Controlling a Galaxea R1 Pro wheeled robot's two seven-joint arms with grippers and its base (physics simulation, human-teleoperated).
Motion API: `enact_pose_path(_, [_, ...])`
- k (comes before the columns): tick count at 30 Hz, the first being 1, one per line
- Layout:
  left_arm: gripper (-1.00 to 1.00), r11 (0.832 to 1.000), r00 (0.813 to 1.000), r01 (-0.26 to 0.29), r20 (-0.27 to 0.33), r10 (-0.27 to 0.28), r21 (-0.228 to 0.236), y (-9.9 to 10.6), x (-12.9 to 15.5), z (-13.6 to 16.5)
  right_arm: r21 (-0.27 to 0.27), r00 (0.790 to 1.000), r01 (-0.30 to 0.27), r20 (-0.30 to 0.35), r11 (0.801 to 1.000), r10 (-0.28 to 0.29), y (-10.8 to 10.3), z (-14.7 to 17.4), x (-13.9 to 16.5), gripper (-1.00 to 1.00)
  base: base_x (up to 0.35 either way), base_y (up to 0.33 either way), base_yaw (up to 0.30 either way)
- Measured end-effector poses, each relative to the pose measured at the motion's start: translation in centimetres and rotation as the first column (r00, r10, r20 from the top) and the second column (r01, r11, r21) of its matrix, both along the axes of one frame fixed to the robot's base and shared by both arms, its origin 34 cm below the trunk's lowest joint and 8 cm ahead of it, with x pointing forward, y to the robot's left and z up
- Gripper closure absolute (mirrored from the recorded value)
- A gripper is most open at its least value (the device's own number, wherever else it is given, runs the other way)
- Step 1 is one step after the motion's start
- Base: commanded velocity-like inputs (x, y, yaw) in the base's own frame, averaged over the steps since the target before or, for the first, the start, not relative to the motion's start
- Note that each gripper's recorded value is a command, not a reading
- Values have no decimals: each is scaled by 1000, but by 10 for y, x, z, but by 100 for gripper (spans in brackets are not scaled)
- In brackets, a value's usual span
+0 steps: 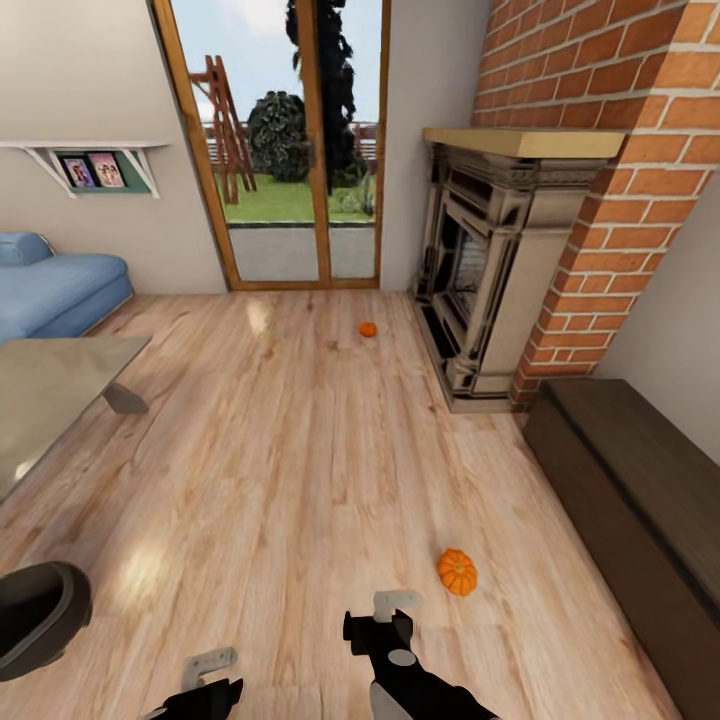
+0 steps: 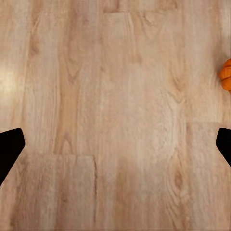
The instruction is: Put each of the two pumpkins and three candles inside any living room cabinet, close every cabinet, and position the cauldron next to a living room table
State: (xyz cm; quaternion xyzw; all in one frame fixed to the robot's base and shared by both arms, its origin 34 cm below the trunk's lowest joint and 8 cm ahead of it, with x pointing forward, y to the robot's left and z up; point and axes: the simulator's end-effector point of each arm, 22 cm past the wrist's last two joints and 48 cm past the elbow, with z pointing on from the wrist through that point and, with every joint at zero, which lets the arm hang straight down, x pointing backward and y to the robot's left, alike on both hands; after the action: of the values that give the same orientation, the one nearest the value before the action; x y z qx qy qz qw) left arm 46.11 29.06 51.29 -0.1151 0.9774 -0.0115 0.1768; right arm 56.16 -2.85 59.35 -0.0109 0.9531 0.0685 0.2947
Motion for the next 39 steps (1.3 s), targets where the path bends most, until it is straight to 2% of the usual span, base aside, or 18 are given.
enact_pose_path(26, [-100, 1000, 1000, 3, -6, -3, 1, 0, -2, -2, 1, 1000, 1, -3, 1000, -1, 0, -2, -1, -100, 281, 176, -21])
enact_pose_path(39, [-100, 1000, 1000, 3, 8, -3, 1, 0, 3, 3, 7, 999, 11, 32, 1000, -11, 0, 7, 7, -100, 302, 118, -130])
